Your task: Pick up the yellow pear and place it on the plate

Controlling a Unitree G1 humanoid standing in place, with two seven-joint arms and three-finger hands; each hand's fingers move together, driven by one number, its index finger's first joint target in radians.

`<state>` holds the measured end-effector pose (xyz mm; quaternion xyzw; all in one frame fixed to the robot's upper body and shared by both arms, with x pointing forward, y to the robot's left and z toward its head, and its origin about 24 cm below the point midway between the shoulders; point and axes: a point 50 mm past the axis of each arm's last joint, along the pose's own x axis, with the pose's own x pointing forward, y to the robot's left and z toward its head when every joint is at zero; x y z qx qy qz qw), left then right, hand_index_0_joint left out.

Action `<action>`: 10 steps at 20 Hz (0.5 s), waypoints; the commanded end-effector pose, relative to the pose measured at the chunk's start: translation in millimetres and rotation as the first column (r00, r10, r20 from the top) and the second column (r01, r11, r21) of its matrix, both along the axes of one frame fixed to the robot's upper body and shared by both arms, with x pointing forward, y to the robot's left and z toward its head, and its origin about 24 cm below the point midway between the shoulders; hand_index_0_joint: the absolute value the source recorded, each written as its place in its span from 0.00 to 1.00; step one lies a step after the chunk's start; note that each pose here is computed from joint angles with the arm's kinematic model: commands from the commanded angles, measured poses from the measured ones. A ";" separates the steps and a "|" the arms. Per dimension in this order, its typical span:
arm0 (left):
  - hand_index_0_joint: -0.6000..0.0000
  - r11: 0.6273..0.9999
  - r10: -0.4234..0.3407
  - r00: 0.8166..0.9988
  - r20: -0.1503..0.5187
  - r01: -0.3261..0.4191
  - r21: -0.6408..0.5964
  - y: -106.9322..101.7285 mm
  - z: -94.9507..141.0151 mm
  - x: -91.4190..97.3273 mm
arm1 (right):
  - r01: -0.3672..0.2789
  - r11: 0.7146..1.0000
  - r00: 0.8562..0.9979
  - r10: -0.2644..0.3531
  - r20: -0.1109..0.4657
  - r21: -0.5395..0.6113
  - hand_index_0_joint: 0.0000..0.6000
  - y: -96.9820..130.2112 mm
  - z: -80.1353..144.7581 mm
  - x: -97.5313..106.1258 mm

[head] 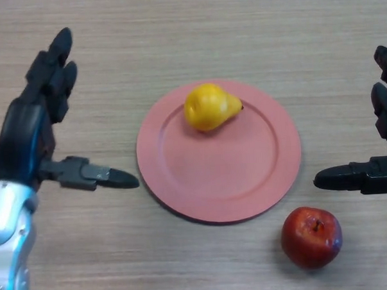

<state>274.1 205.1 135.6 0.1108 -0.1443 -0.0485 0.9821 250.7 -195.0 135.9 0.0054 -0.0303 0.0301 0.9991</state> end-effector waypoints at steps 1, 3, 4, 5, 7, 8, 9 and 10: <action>1.00 0.999 0.015 0.980 0.199 -0.021 0.028 18.1 38.8 -14.1 | 0.018 1.000 0.975 -0.023 0.220 0.025 0.00 -11.5 38.7 -5.9; 1.00 0.999 0.036 0.991 0.129 -0.040 0.029 26.0 34.3 -23.0 | 0.011 0.999 0.975 -0.022 0.220 0.051 0.00 -11.6 39.5 -4.9; 1.00 0.999 0.042 0.994 0.100 -0.044 0.019 29.2 34.9 -26.1 | 0.008 0.998 0.976 -0.020 0.217 0.058 0.00 -11.6 39.6 -4.0; 1.00 0.999 0.054 0.996 0.073 -0.054 0.005 33.4 37.0 -29.3 | 0.002 0.999 0.978 -0.011 0.208 0.046 0.00 -10.7 38.6 -3.2; 1.00 0.997 0.076 0.994 0.083 -0.075 -0.016 36.2 37.1 -30.0 | -0.011 0.999 0.980 0.004 0.199 0.036 0.00 -9.3 39.3 -3.6; 1.00 0.996 0.080 0.993 0.083 -0.077 -0.033 35.7 36.2 -29.3 | -0.011 0.999 0.981 0.003 0.196 0.039 0.00 -9.8 38.9 -4.3; 1.00 0.997 0.063 0.995 0.073 -0.059 -0.056 33.9 36.8 -28.7 | -0.005 0.999 0.982 -0.004 0.191 0.044 0.00 -10.6 38.3 -6.1; 1.00 0.997 0.060 0.995 0.086 -0.055 -0.060 32.5 38.1 -28.2 | 0.002 0.999 0.981 -0.010 0.192 0.041 0.00 -11.2 38.7 -6.5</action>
